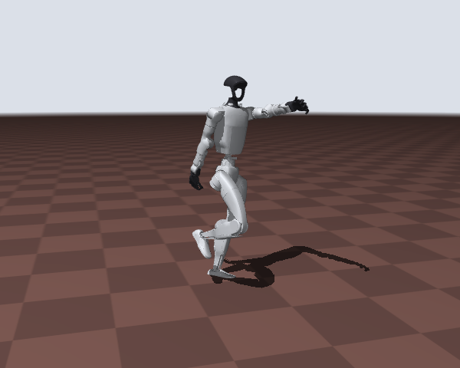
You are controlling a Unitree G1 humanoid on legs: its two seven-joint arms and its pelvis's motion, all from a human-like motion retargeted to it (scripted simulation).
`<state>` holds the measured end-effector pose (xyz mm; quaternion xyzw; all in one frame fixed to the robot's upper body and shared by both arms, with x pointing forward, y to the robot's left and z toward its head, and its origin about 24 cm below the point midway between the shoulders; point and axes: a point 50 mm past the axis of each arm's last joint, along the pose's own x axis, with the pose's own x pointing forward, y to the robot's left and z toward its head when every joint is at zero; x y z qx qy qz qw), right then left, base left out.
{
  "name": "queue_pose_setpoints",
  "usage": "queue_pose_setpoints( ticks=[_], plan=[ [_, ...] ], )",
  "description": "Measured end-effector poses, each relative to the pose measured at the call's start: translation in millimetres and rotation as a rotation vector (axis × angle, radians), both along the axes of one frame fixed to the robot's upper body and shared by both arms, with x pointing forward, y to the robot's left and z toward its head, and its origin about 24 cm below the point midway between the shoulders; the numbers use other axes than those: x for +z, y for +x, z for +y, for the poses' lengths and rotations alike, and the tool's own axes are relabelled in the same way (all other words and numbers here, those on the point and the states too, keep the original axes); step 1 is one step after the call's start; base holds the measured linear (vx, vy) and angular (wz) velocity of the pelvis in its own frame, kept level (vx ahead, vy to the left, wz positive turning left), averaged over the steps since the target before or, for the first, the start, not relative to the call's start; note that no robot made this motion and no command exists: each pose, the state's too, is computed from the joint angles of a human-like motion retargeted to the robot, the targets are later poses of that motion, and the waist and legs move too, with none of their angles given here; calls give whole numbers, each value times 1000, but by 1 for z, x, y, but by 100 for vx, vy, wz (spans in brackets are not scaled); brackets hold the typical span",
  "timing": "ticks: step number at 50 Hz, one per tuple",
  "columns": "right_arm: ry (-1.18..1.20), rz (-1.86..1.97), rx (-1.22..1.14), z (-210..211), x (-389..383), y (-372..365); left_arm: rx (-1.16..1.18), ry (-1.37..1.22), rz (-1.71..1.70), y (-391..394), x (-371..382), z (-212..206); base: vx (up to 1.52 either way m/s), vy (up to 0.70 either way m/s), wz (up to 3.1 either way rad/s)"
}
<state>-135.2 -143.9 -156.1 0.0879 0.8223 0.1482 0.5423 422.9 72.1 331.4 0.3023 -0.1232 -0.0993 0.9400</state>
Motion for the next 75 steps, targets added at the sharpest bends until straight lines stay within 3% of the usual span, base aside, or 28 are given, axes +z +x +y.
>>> queue_pose_setpoints(
  ticks=[5,11,15,17,19,21,25,29,32,35,40,43,46,49,51,56,59,63,67,71,75],
  plan=[
    [148,217,-139,38,40,-79,8,110,-238,-31,98,13,43,-4,83],
    [109,182,-106,26,30,-62,-75,115,-212,-25,77,0,45,-6,120],
    [-54,8,35,-14,-3,15,-183,-77,-26,-3,-23,-25,52,-10,130],
    [-170,-140,62,-39,-15,74,-202,-101,173,-2,-110,-30,48,-17,-16],
    [-332,-349,5,-69,-17,147,-172,-36,452,-20,-222,-12,43,-20,-38],
    [-489,-578,-63,-102,0,231,-114,64,848,-76,-339,31,31,-19,51],
    [-700,-1188,-367,-147,114,418,170,-35,1532,-273,-479,130,32,-11,50],
    [-573,-1810,-897,-147,309,528,394,-252,1884,-454,-494,170,46,-5,-17],
    [-429,-2121,-1125,-147,438,537,474,-302,2116,-560,-464,187,48,-3,-1],
    [-365,-2313,-1190,-148,528,518,644,-349,2304,-638,-418,201,48,4,6],
    [-261,-2424,-1206,-124,593,500,893,-574,2389,-693,-385,175,49,9,11],
    [-167,-2371,-1169,-99,582,514,878,-664,2329,-670,-415,148,57,17,-37],
    [-157,-2249,-1200,-83,531,538,966,-673,2032,-598,-463,142,64,31,-60],
    [-265,-2015,-1139,-73,419,559,995,-692,1723,-495,-498,145,54,35,97],
    [-360,-1824,-971,-69,314,551,908,-654,1539,-406,-504,150,46,33,192],
    [-425,-1131,-230,-76,75,405,460,-489,1085,-146,-408,136,39,19,183],
    [-321,-688,-61,-69,0,264,281,-387,747,-40,-283,114,48,11,185],
    [-146,-258,-32,-42,-19,94,181,-382,295,10,-112,102,51,3,124],
    [-93,65,-82,-37,12,-22,165,-310,57,2,-9,119,49,-5,33],
    [-166,170,-230,-37,32,-63,169,-243,-23,-7,25,126,48,-9,-13],
    [-188,113,-289,-34,24,-49,117,-257,40,2,-13,116,52,-10,45]
  ],
)
